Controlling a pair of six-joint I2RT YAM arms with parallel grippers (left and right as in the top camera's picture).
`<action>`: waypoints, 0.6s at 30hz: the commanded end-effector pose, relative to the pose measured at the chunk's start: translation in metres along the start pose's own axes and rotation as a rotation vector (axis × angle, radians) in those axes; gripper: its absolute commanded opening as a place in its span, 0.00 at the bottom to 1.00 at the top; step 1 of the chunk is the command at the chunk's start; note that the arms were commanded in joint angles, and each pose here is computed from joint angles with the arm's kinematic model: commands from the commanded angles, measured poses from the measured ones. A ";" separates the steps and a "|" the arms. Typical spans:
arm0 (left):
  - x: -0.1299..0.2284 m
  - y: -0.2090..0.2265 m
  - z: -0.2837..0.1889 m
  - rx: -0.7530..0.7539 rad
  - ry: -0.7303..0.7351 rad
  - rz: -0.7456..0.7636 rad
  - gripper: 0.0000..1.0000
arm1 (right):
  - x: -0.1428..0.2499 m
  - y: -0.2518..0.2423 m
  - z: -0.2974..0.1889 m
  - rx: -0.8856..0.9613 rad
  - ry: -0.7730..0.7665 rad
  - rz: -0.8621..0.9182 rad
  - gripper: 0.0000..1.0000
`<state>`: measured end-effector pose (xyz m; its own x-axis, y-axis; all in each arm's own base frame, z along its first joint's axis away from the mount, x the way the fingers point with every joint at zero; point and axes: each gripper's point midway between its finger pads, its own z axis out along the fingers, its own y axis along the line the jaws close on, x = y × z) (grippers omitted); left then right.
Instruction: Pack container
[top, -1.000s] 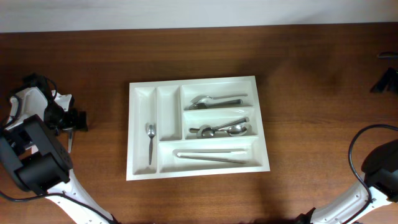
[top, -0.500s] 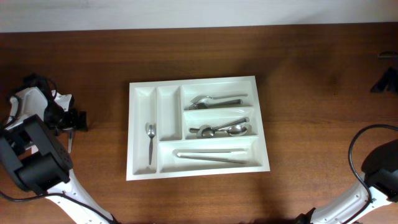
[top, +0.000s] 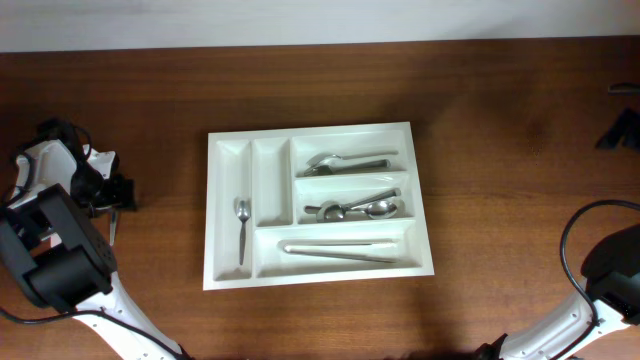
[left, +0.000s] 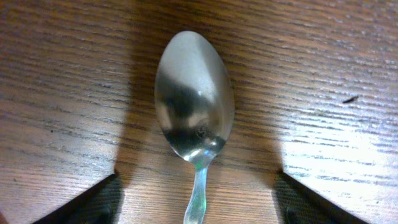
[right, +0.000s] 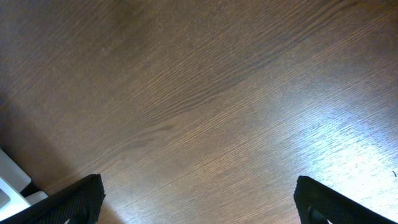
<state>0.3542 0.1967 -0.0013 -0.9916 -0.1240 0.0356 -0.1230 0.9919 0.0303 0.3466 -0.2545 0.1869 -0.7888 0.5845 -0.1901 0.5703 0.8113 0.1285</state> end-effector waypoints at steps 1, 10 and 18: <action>0.002 0.000 0.005 0.004 0.011 0.005 0.64 | 0.000 0.002 0.000 -0.006 -0.001 0.006 0.99; 0.002 0.000 0.005 0.004 0.011 -0.014 0.27 | 0.000 0.002 0.000 -0.006 0.000 0.006 0.99; 0.002 0.000 0.005 0.004 0.011 -0.014 0.09 | 0.000 0.002 0.000 -0.006 -0.001 0.006 0.99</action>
<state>0.3542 0.1968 -0.0013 -0.9900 -0.1369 0.0348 -0.1359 0.9902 0.0309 0.3466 -0.2545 0.1869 -0.7890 0.5842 -0.1902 0.5700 0.8116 0.1285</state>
